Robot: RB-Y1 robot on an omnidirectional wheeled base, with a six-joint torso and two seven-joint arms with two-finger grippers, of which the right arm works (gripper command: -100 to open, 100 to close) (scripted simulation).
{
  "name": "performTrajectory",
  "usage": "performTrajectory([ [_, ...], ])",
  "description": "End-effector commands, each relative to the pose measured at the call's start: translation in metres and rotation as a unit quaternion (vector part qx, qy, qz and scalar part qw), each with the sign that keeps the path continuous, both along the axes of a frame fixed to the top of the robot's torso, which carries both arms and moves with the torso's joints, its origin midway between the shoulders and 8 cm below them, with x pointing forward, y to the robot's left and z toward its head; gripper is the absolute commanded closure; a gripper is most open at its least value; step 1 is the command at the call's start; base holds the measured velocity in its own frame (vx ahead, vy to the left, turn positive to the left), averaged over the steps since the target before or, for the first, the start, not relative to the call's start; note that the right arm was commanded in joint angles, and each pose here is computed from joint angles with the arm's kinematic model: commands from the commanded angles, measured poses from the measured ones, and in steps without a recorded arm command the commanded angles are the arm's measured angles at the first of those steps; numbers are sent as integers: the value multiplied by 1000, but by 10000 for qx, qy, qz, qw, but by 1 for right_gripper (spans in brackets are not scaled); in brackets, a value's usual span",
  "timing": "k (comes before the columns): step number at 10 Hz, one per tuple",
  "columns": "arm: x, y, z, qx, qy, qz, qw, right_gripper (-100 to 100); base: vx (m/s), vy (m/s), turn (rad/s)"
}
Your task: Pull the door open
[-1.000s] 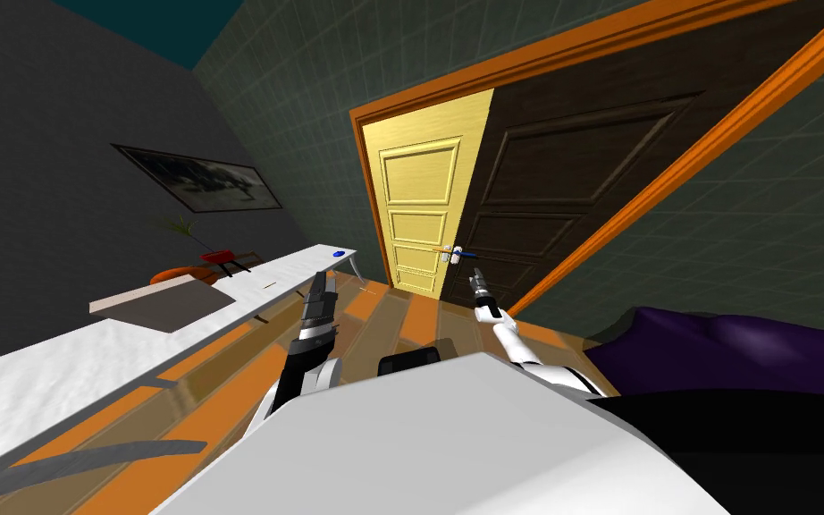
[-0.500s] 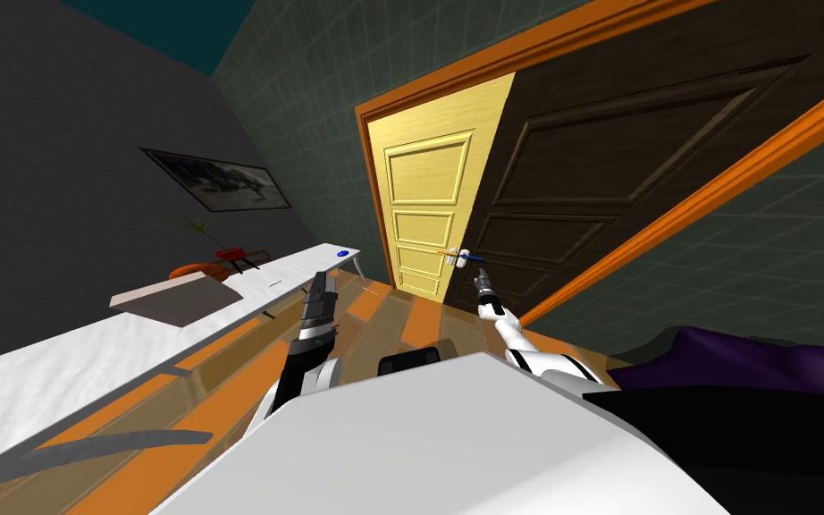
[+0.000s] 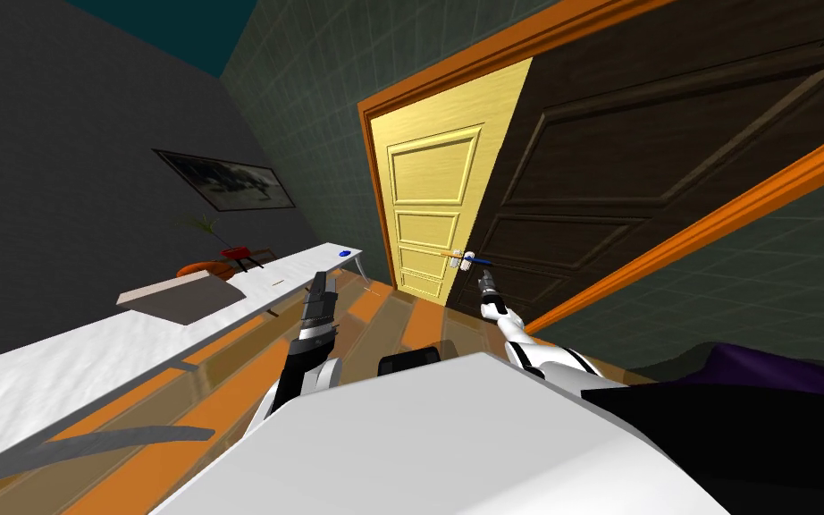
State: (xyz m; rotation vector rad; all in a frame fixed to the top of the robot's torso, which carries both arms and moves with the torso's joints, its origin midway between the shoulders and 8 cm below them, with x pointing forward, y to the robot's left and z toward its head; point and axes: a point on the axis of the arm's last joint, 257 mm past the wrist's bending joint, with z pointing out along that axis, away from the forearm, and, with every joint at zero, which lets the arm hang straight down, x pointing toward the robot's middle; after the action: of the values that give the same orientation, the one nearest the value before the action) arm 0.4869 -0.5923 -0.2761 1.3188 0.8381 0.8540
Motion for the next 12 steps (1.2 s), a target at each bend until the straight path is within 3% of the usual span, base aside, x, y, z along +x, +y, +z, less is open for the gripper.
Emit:
performTrajectory([
  [1, -4, -11, -4, 53, 50, -121, 9999, -100, 71, -31, 75],
  [11, -18, -52, -16, 302, 216, -614, 9974, -100, 51, -18, 44],
  [12, -17, -49, -16, 281, 212, -577, 9977, -100, 28, -12, 14],
])
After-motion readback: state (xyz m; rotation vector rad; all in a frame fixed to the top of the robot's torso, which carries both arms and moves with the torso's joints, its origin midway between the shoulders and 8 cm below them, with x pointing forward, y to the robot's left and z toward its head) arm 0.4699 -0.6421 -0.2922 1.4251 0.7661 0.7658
